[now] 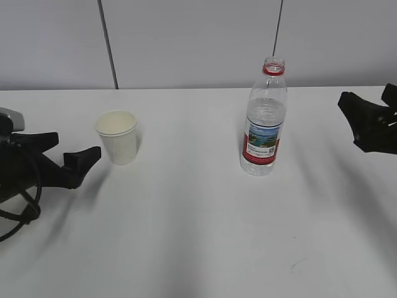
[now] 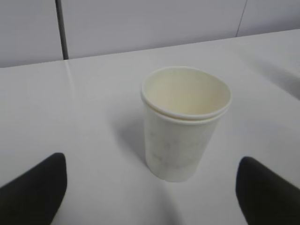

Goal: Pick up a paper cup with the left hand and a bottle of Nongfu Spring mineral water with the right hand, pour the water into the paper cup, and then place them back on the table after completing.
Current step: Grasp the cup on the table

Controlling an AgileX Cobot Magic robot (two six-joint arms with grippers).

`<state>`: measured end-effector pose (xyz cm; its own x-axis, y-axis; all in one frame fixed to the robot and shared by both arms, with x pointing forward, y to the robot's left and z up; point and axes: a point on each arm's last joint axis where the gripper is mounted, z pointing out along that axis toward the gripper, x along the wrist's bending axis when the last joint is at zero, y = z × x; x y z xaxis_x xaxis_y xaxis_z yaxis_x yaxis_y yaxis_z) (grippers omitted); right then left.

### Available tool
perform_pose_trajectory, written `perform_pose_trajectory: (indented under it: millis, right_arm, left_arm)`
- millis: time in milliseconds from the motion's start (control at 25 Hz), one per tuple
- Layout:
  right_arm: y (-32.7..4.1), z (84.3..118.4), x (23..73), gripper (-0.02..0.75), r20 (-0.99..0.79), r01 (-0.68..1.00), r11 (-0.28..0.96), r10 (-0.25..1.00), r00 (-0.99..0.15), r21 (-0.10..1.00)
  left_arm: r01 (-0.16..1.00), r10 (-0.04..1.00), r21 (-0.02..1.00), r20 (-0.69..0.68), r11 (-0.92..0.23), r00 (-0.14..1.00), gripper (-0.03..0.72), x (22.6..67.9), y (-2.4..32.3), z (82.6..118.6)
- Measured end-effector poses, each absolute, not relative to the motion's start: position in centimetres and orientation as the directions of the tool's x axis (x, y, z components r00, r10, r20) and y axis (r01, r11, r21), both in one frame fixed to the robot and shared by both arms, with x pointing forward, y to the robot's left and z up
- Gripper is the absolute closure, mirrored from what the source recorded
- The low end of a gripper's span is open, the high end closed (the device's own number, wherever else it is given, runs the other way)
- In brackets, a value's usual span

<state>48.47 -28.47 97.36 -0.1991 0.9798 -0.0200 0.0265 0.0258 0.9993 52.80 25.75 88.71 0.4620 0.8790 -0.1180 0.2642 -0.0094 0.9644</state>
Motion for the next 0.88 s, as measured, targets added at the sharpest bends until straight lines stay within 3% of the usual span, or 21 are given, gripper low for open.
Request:
perform_pose_trajectory:
  millis: [440, 880]
  right_arm:
    - [-28.5, 97.4, 48.5, 0.15, -0.022, 0.025, 0.027, 0.98, -0.199, 0.999]
    - [-28.5, 97.4, 48.5, 0.15, -0.025, 0.023, 0.03, 0.98, -0.199, 0.999]
  left_arm:
    - [0.258, 0.847, 0.966, -0.133, -0.005, 0.514, 0.049, 57.4, 21.3, 85.5]
    - [0.24, 0.866, 0.97, -0.148, 0.033, 0.478, 0.119, 60.2, 19.6, 83.7]
